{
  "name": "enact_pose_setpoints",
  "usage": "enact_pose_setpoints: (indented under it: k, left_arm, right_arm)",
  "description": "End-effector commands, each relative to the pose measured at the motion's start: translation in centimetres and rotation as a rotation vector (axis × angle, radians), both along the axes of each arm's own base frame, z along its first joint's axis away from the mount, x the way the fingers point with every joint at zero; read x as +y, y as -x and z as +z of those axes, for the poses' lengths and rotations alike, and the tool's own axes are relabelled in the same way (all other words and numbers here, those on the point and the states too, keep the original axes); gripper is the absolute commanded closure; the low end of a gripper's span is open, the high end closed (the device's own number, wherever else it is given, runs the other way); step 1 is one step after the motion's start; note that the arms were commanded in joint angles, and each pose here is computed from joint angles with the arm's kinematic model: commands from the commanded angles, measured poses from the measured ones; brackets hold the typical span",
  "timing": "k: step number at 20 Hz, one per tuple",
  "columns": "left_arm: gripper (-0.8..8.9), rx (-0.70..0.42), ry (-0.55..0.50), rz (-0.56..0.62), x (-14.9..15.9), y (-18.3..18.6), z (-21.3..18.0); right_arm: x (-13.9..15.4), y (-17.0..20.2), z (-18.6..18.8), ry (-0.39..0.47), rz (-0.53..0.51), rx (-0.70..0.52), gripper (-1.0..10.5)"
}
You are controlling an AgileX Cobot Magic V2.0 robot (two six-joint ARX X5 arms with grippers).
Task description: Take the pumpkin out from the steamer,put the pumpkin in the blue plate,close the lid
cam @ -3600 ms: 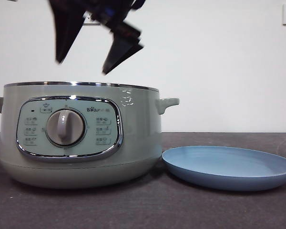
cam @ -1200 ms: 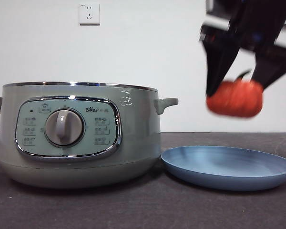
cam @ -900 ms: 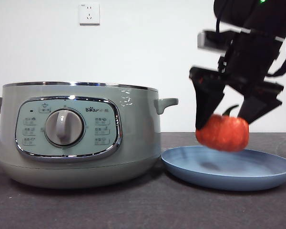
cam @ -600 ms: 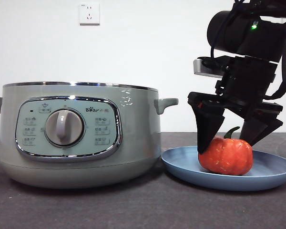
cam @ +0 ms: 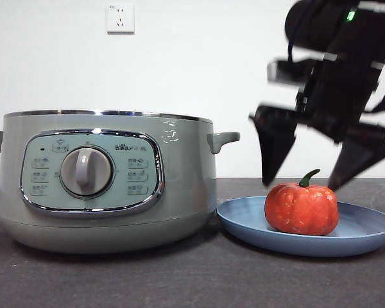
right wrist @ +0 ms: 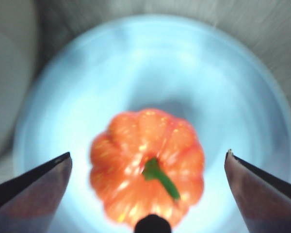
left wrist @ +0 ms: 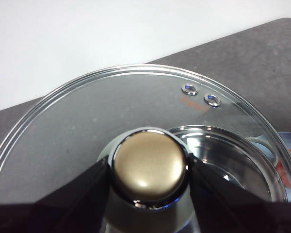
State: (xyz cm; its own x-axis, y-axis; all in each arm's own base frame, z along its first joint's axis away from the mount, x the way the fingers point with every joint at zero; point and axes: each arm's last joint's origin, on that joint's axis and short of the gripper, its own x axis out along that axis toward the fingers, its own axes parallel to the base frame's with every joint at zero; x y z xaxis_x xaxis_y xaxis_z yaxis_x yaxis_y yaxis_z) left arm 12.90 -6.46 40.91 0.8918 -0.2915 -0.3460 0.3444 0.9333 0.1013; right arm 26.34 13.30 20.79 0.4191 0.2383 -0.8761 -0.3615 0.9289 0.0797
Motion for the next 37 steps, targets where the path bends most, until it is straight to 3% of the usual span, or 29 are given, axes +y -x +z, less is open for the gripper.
enact_pose_setpoints:
  k: [1,9,15,21,37]
  left_arm:
    - [8.22,-0.04,0.018,-0.017,-0.4,-0.7,0.5]
    - [8.21,0.149,-0.016,-0.145,-3.7,-5.8,-2.6]
    - [8.21,0.223,-0.006,-0.222,-6.1,-9.7,-5.2]
    - [8.21,0.31,-0.032,-0.226,-7.4,-12.0,-7.7]
    - [8.17,0.462,-0.094,-0.222,-8.1,-13.2,-10.6]
  right_arm:
    - [-0.4,1.0,1.9,-0.03,-0.01,-0.047,3.2]
    - [-2.8,5.5,9.0,-0.151,-0.016,-0.297,3.2]
    - [-4.1,8.1,11.7,-0.213,-0.017,-0.42,3.2]
    - [-5.0,9.5,12.3,-0.159,-0.07,-0.444,3.2]
    - [-5.3,9.5,12.3,-0.157,-0.082,-0.444,3.2]
